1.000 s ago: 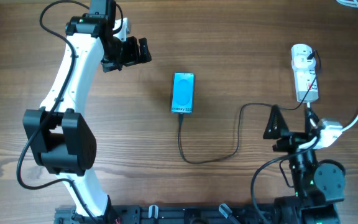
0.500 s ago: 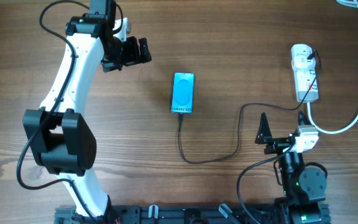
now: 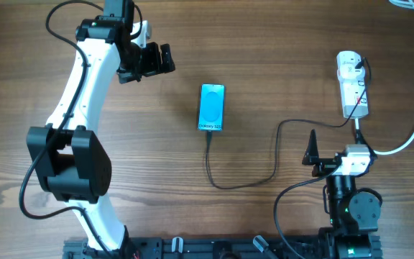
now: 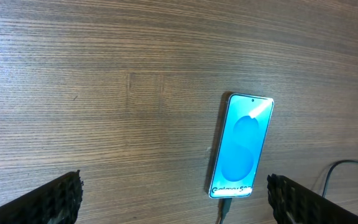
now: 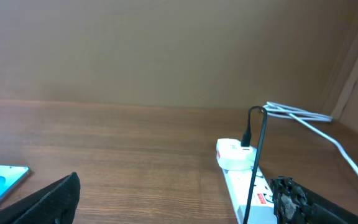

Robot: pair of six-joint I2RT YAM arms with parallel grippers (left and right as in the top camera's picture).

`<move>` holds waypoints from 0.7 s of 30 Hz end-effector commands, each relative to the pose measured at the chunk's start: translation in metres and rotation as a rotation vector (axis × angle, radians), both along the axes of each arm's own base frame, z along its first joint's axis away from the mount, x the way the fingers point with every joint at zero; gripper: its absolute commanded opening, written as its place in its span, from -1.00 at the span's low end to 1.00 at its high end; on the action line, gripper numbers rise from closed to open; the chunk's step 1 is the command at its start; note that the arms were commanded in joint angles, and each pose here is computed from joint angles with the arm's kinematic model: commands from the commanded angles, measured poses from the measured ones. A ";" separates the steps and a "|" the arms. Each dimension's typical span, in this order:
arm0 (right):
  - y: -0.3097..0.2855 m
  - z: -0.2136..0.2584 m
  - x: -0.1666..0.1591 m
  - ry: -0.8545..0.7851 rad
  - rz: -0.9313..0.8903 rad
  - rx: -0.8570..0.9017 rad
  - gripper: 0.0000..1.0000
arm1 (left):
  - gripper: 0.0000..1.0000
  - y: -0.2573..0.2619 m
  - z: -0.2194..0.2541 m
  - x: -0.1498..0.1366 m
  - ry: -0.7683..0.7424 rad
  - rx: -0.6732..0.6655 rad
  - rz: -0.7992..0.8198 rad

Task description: Plug charger to phone and switch on socket

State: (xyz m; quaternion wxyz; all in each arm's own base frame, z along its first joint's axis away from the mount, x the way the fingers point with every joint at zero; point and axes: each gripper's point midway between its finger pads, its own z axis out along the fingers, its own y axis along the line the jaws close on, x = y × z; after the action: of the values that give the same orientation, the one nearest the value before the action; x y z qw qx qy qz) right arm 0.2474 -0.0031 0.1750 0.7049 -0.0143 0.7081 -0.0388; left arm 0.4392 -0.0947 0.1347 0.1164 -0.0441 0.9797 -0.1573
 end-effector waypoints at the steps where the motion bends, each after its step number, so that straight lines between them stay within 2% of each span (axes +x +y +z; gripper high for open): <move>1: -0.003 0.003 -0.001 -0.013 -0.014 -0.019 0.99 | 1.00 0.003 -0.004 0.001 0.008 0.009 0.012; 10: -0.006 0.002 -0.001 -0.017 -0.029 0.075 1.00 | 1.00 0.003 -0.004 0.001 0.008 0.009 0.012; 21: -0.005 0.003 -0.001 -0.021 -0.021 0.078 1.00 | 1.00 0.003 -0.004 0.001 0.008 0.009 0.012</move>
State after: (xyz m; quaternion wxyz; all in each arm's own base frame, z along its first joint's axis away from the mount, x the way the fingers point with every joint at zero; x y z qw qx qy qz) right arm 0.2474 -0.0069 0.1751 0.7057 0.0121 0.7080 -0.0232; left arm 0.4392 -0.0946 0.1347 0.1164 -0.0442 0.9797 -0.1571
